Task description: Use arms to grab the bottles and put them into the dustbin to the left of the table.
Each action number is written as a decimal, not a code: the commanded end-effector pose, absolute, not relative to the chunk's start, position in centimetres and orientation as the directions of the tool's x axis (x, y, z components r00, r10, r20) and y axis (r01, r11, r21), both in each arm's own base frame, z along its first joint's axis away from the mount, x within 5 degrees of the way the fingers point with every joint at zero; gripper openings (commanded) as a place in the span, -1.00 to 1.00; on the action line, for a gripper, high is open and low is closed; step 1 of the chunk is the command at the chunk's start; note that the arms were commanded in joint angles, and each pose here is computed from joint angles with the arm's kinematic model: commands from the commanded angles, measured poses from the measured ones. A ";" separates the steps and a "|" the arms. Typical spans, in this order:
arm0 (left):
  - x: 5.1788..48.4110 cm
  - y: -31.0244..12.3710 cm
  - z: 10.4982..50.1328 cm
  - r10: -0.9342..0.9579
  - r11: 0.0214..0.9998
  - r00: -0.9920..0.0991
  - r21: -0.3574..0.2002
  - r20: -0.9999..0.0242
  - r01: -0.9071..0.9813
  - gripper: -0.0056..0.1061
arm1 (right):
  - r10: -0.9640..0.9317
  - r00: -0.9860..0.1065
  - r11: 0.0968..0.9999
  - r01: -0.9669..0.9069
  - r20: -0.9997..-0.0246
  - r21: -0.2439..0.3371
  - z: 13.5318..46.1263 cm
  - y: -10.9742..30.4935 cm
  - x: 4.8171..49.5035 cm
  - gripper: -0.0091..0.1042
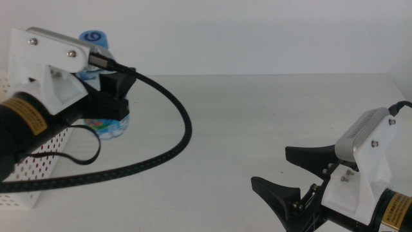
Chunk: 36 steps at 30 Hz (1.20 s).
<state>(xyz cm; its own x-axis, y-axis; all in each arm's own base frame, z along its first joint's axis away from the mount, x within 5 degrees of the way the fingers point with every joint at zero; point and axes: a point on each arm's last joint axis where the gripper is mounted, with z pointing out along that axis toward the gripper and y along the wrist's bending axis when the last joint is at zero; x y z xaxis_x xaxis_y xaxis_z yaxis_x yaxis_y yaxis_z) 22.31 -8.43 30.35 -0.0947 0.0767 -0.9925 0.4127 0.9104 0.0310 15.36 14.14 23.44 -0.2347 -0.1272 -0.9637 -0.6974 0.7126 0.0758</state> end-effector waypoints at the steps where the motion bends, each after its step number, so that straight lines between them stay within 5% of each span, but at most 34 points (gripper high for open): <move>1: 21.4 -8.2 33.1 0.004 0.912 0.000 0.003 -1.000 0.411 -0.78 | -0.063 -0.154 0.698 -0.713 -0.986 0.067 25.0 14.4 15.4 0.51; 8: 21.3 -7.0 34.9 -0.013 0.957 -0.264 -0.089 -0.964 0.277 -0.78 | -0.063 -0.154 0.698 -0.713 -0.986 0.067 25.0 14.4 15.4 0.51; 14: 21.4 -6.6 38.1 0.088 0.967 -0.353 -0.005 -0.931 0.254 -0.78 | -0.063 -0.154 0.698 -0.713 -0.986 0.067 25.0 14.4 15.4 0.51; 24: 23.7 -1.1 40.9 0.038 0.999 -0.583 0.049 -0.811 -0.004 -0.78 | -0.063 -0.154 0.698 -0.713 -0.986 0.067 25.0 14.4 15.4 0.51; 36: 28.3 5.2 40.1 -0.042 0.999 -0.744 -0.015 -0.667 -0.043 -0.78 | -0.063 -0.154 0.698 -0.713 -0.986 0.067 25.0 14.4 15.4 0.51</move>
<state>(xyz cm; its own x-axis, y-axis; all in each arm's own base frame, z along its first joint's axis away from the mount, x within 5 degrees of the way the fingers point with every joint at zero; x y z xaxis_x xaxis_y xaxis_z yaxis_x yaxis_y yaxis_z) 28.05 4.93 37.70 -0.8139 -0.0505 -0.5789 -0.0573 0.9983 -0.0066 15.36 14.14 23.44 -0.2347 -0.1272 -0.9637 -0.6974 0.7126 0.0758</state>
